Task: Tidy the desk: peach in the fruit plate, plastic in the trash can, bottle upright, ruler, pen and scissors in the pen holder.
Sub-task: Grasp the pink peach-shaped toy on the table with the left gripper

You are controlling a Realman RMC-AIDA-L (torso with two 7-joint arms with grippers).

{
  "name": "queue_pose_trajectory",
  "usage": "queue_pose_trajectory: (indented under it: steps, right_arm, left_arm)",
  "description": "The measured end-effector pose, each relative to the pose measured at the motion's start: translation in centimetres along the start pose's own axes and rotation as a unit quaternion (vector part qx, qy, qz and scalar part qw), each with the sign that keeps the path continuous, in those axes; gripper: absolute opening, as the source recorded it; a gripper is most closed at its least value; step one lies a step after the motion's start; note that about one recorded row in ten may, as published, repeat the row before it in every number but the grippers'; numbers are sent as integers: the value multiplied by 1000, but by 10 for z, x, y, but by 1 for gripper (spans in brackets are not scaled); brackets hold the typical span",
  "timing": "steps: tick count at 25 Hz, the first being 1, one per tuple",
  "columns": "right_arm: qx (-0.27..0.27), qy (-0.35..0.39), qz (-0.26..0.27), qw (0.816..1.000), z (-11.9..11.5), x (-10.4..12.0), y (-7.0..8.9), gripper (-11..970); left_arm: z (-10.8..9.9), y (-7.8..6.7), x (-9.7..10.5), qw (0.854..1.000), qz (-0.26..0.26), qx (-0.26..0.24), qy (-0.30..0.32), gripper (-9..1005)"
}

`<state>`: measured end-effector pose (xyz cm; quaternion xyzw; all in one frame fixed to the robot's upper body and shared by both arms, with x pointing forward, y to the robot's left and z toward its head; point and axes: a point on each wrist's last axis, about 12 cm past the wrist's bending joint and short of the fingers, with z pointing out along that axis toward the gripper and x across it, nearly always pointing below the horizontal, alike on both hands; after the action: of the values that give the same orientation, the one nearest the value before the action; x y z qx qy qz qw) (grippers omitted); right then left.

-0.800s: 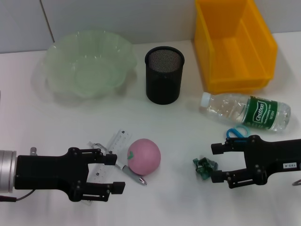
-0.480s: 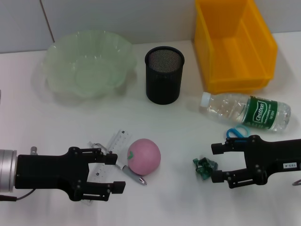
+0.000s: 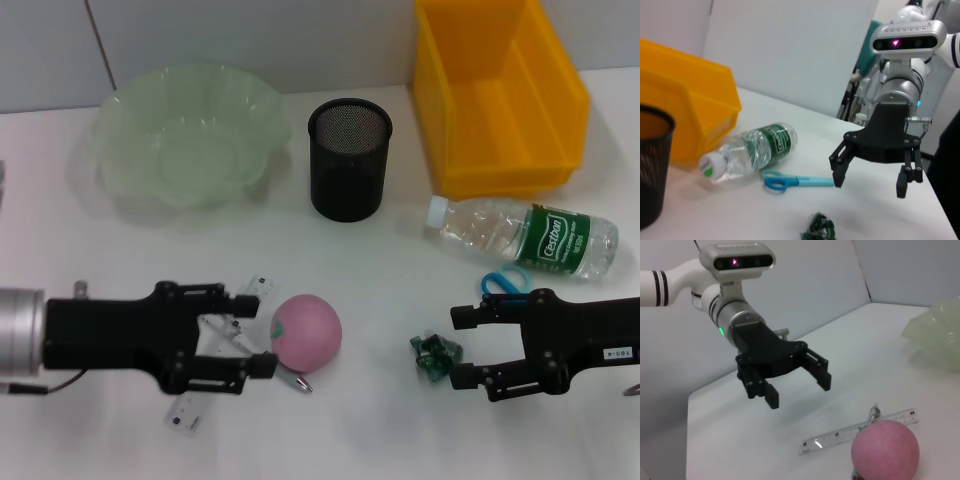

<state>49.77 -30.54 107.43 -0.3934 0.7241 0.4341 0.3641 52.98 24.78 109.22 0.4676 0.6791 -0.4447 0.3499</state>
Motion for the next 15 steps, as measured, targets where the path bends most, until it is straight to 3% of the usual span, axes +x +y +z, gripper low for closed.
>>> queue_pose_trajectory:
  steps: [7, 9, 15]
  right_arm:
    - [3, 2, 3, 1000, -2, 2, 0, 826]
    - [4, 4, 4, 1000, -3, 3, 1, 826]
    - [2, 7, 4, 1000, -3, 4, 1, 826]
  left_arm:
    - [28, 11, -18, 998, 38, 5, 40, 784]
    - [51, 22, -30, 994, 67, -12, 85, 784]
    - [65, 29, -37, 989, 84, -26, 116, 784]
